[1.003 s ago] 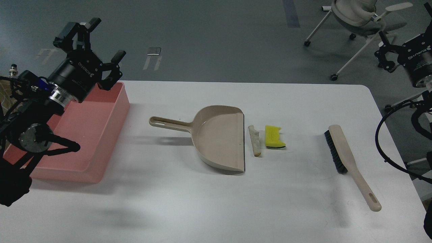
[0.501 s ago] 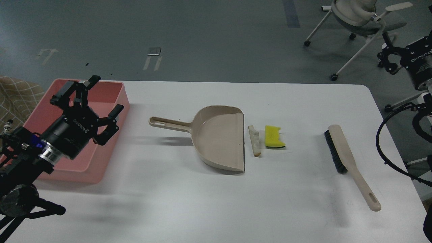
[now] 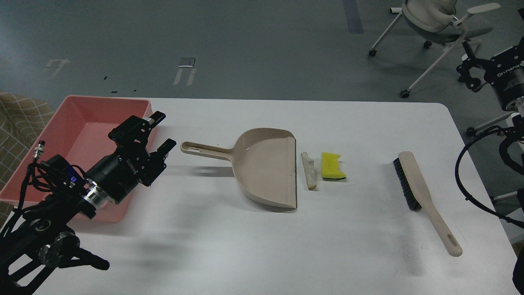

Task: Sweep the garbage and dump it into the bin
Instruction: 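Lower the left gripper past the pink bin toward the dustpan handle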

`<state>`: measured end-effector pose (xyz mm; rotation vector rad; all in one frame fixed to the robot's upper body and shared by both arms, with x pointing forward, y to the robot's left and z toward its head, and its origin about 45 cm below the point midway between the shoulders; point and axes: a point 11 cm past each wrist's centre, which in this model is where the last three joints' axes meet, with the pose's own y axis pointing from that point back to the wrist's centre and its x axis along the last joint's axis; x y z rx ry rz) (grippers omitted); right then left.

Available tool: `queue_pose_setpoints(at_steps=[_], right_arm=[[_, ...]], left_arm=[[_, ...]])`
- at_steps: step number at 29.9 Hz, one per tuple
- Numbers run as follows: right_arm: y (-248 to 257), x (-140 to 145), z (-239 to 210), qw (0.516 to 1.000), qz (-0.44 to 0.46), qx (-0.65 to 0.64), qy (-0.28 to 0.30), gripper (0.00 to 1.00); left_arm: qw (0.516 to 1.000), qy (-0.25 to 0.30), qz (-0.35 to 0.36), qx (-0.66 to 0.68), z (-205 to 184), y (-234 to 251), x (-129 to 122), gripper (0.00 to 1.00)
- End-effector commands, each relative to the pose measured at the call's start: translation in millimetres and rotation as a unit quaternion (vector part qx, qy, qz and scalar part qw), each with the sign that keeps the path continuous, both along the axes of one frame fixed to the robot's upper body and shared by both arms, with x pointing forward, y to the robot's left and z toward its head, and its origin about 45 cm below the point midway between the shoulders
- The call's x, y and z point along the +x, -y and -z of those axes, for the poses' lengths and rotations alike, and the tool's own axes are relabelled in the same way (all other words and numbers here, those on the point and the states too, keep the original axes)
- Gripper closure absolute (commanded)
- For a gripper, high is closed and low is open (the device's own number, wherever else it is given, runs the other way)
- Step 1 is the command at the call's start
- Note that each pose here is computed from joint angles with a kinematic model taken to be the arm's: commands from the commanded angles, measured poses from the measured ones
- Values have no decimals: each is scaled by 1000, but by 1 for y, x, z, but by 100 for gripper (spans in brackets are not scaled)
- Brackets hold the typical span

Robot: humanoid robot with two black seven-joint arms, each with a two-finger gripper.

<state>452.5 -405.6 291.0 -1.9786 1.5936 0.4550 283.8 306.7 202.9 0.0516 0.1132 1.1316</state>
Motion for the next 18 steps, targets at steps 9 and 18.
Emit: queue_pose_setpoints(at_steps=[9,18], right_arm=[[3,-2,4,1000,3,1,-4,0],[3,-3,6,1000,3,1,-5,0]], left_arm=[[997,-62,10,34,46,11,-5,21],[996,-77,-22,42,68,1,7,21]])
